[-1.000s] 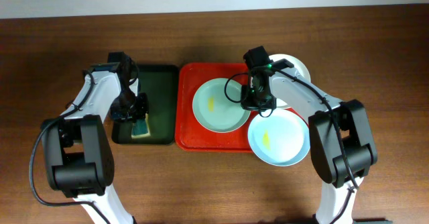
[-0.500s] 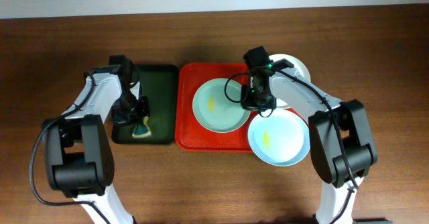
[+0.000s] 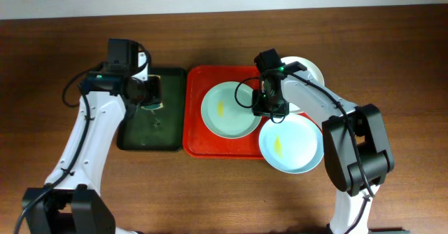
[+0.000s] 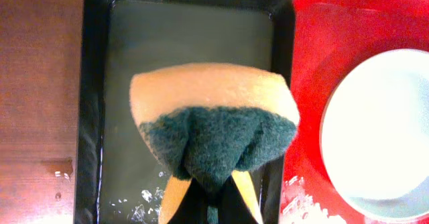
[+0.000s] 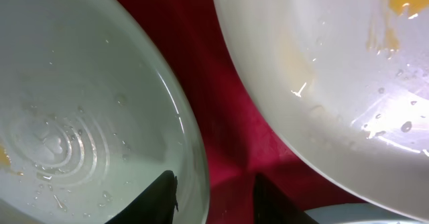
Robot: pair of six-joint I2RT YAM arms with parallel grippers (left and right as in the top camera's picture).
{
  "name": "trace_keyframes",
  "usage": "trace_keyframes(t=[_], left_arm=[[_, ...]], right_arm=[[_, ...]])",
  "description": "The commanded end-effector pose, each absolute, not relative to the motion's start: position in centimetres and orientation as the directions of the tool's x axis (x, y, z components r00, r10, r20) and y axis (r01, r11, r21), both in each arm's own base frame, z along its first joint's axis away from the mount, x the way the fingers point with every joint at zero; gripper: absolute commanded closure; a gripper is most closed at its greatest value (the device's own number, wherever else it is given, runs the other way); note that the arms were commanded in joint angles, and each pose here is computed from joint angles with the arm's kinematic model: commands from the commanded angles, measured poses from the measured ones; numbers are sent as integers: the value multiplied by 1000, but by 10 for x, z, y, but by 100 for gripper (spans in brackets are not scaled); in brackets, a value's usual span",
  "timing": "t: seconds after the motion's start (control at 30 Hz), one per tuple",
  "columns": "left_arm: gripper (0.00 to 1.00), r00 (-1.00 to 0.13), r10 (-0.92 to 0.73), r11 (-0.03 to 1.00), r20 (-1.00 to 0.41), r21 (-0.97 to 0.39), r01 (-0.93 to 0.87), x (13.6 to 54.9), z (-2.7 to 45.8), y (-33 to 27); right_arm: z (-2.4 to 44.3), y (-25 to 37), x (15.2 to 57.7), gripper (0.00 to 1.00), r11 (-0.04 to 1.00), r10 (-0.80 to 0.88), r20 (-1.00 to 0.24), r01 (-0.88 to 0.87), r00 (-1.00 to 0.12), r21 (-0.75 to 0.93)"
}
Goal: Clean dirty plates on tray and stack at the side
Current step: 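Carry the sponge with the left gripper over the pale green plate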
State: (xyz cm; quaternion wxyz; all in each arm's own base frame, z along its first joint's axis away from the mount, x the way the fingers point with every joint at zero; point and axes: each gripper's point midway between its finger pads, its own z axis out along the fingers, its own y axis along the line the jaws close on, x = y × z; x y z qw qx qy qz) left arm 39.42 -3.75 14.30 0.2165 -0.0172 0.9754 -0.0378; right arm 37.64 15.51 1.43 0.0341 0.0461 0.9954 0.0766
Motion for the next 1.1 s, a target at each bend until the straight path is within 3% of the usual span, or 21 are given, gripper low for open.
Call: trace_keyframes(t=[0.0, 0.17, 0.3, 0.4, 0.6, 0.77, 1.07], left_arm=[[100, -882, -20, 1000, -471, -21, -11, 403, 140, -38], [100, -816, -28, 1000, -578, -25, -16, 429, 155, -38], [100, -822, -26, 1000, -568, -23, -16, 433, 146, -39], [100, -842, -26, 1000, -539, -19, -18, 435, 131, -39], [100, -847, -25, 1000, -532, -20, -17, 433, 129, -39], [100, -848, -24, 1000, -529, -20, -16, 433, 128, -39], [100, -851, -24, 1000, -525, -20, -16, 432, 127, -39]], right_arm=[[6, 153, 374, 62, 987, 94, -48, 87, -994, 132], [6, 154, 376, 69, 987, 94, -60, 85, -994, 134], [6, 154, 377, 72, 987, 94, -61, 85, -994, 134], [6, 155, 379, 96, 987, 95, -69, 84, -993, 139], [6, 158, 378, 96, 983, 105, -63, 94, -992, 156], [16, 193, 381, 96, 934, 89, -37, 71, -995, 350], [15, 191, 378, 96, 922, 190, 10, 182, -982, 342]])
